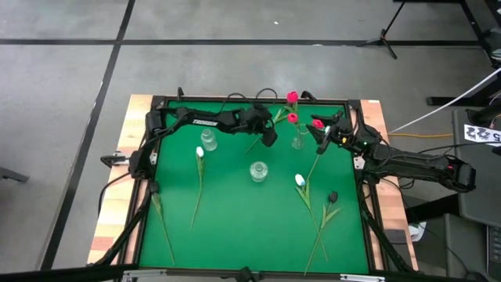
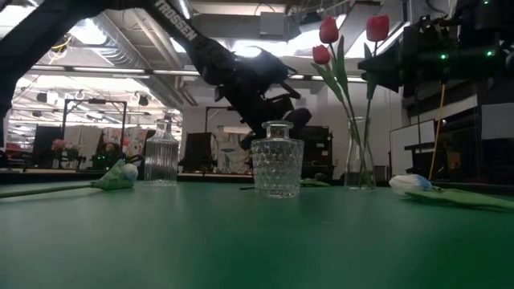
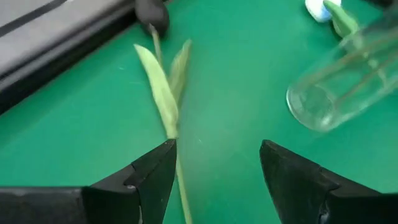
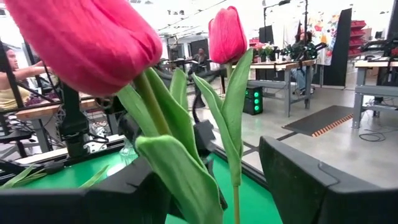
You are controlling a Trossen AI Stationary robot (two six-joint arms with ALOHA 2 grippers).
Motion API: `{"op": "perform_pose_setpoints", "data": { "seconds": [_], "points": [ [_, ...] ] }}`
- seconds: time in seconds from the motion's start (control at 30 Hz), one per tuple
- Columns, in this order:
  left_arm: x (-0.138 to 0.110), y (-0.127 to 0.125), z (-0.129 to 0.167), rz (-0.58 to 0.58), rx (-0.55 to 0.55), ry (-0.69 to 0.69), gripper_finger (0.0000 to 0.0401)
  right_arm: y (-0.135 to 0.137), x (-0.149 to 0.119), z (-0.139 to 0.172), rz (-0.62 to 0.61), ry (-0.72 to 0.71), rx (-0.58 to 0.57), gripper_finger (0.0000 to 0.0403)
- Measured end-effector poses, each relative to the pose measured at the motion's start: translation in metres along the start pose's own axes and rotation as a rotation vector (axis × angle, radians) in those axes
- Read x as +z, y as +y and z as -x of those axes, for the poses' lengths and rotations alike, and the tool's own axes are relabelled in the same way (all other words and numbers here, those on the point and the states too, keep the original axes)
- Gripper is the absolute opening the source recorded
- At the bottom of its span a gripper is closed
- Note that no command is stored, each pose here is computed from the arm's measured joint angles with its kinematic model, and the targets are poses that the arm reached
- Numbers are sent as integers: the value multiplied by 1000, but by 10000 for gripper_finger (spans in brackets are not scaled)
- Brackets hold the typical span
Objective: Sort flowers into vase by color
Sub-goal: Put the top black tulip into the left transparent vase
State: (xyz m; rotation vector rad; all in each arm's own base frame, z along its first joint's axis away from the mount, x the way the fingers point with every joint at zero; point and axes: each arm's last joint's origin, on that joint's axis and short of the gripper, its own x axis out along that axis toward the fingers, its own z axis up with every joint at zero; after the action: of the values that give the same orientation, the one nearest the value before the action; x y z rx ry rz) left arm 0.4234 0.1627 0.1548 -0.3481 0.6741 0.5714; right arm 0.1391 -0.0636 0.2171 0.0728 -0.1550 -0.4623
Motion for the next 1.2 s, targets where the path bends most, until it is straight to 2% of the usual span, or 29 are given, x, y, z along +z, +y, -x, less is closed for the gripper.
{"op": "perform_pose_setpoints", "data": {
  "seconds": [0.13,0.23,0.33,0.43,0.73,0.97,1.03,1.1,1.2],
  "points": [
    [-9,-3,-10,-30,44,77,228,0,0,0,-2,1,11,229],
    [-10,-8,-11,-60,78,85,228,1,0,0,-2,2,18,229],
    [-14,-11,-9,-33,108,140,228,1,0,0,-2,0,18,229],
    [-22,-8,-9,-25,135,218,228,1,0,0,-2,0,18,229],
    [-20,8,-10,5,152,256,220,1,0,0,-2,0,18,229],
    [-23,5,-9,9,147,279,156,1,0,0,-2,0,18,229],
    [-25,4,-8,12,110,305,133,1,0,0,-2,0,18,229],
    [-28,2,-12,15,74,329,106,1,0,0,-2,0,18,229],
    [-29,1,-11,9,87,331,58,1,0,0,-5,1,18,229]
  ]
}}
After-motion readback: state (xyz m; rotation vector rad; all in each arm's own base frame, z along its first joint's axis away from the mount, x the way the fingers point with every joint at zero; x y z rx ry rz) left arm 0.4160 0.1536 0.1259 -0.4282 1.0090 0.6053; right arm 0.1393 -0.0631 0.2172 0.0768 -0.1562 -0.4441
